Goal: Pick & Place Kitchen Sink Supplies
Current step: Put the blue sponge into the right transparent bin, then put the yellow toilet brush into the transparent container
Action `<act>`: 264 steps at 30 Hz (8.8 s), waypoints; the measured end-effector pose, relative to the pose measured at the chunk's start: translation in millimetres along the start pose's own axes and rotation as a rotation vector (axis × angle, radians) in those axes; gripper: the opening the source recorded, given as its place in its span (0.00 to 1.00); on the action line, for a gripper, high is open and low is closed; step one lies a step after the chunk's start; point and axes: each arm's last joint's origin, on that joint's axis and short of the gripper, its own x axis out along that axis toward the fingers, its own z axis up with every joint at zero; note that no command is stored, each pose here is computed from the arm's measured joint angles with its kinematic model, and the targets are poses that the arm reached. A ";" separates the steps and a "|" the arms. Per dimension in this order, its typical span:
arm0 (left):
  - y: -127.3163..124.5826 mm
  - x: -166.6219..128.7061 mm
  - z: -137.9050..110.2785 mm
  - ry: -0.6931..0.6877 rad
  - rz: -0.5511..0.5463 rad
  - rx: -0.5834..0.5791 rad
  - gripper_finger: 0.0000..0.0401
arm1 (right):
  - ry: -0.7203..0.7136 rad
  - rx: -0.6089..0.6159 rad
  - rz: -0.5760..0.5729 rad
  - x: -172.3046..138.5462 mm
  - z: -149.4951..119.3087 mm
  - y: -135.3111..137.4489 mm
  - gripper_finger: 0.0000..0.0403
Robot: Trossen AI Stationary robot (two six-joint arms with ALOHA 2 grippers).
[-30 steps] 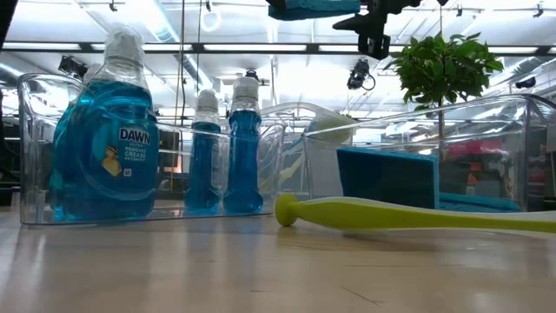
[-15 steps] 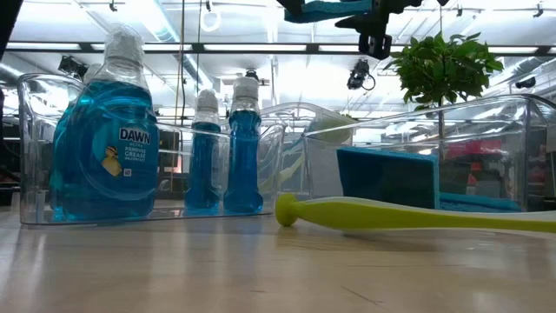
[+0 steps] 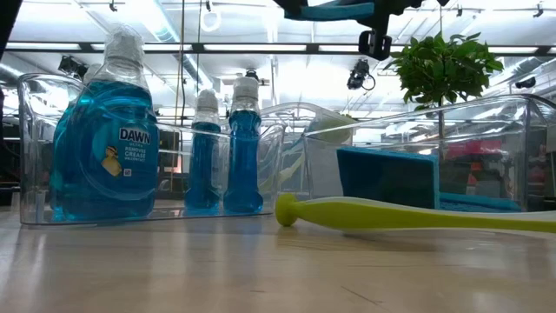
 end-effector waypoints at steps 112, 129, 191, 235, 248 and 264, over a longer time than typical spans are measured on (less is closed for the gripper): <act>-9.5 5.9 37.4 -0.349 -0.311 -0.602 0.30 | 0.286 -0.321 -0.262 -34.8 -76.1 48.3 0.47; -46.6 55.3 73.2 -0.423 -0.540 -0.407 0.30 | 0.125 -0.331 -0.280 -93.1 -84.2 53.9 0.47; -99.0 127.9 87.2 -0.361 -0.648 -0.248 0.30 | 0.110 -0.340 -0.318 -92.9 -83.5 52.8 0.47; -127.0 140.9 77.5 -0.240 -0.640 -0.203 0.20 | 0.096 -0.336 -0.341 -92.9 -83.0 52.3 0.47; -73.8 75.7 86.9 -0.252 -0.616 -0.165 0.20 | 0.092 -0.336 -0.339 -92.8 -82.6 52.6 0.47; -14.2 37.1 15.6 0.042 -0.582 -0.228 0.20 | 0.095 -0.367 -0.336 -92.9 -82.5 52.7 0.47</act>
